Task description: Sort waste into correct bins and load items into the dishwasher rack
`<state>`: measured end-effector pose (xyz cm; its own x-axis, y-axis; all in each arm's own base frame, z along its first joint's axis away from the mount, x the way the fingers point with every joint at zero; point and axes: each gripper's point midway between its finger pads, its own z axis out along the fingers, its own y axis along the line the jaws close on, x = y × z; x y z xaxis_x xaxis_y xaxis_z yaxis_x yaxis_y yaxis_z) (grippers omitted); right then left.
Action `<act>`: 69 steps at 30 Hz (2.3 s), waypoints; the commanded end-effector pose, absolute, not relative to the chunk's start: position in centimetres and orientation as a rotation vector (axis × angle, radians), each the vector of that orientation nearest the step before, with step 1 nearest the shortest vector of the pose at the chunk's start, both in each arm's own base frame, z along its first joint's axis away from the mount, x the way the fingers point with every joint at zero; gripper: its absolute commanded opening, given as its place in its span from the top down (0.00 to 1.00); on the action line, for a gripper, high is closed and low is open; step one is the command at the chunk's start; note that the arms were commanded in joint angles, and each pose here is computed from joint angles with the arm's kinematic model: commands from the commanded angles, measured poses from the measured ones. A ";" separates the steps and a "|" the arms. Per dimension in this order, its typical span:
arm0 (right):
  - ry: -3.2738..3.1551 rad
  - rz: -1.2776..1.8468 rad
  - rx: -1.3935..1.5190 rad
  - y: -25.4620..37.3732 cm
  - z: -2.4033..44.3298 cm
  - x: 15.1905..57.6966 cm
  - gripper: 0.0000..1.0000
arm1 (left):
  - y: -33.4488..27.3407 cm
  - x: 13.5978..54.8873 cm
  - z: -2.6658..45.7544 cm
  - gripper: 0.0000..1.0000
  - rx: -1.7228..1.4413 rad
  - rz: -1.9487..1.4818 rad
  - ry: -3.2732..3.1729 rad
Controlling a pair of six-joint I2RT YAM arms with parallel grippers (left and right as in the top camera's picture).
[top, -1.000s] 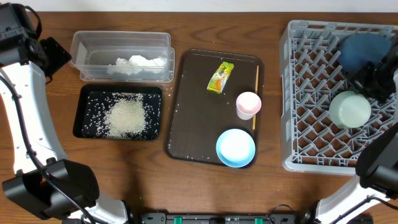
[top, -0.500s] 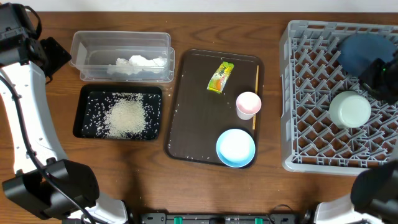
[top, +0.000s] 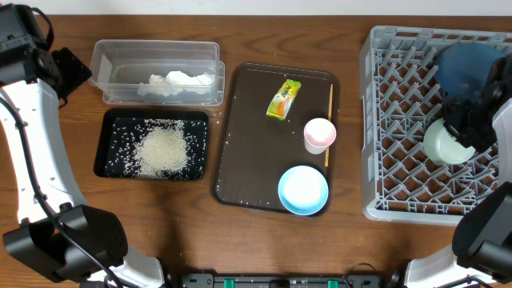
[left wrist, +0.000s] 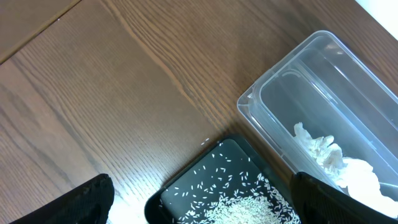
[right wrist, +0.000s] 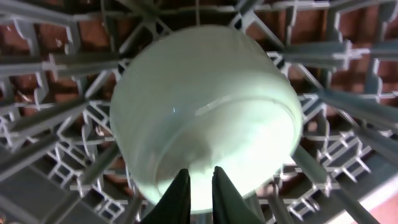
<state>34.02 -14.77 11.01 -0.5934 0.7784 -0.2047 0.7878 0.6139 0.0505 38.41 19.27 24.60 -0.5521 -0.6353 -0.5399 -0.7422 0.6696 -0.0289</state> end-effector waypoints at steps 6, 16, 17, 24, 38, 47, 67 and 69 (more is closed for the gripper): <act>2.547 0.000 1.262 -14.6 10.8 36.2 0.88 | 19.6 38.2 24.9 0.08 -1.073 0.290 2.357; 2.502 0.191 1.153 -12.1 11.7 39.4 0.99 | 19.6 38.2 24.9 0.07 -1.073 0.290 2.357; 2.504 0.200 1.144 -11.8 11.7 39.6 0.99 | 19.6 38.2 24.9 0.08 -1.073 0.290 2.357; 2.526 0.231 1.066 -9.5 11.9 40.5 0.99 | 19.6 38.2 24.9 0.07 -1.073 0.290 2.357; 2.412 0.512 0.276 6.4 21.4 43.3 0.37 | 19.6 38.2 24.9 0.07 -1.073 0.291 2.357; 2.525 0.506 -0.200 19.9 20.5 37.7 0.31 | 19.6 38.2 24.9 0.08 -1.073 0.290 2.357; 2.974 -0.221 -0.450 24.9 8.0 23.0 0.32 | 19.6 38.2 24.9 0.08 -1.073 0.290 2.357; 2.997 -0.296 -0.452 24.2 6.8 23.0 0.34 | 19.6 38.2 24.9 0.07 -1.073 0.290 2.357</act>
<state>21.57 25.49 7.67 -0.9430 -0.3308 -0.0357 -0.3267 0.9409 -0.0889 38.40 19.26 24.60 -0.5526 -0.6351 -0.5397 -0.7420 0.6698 -0.0285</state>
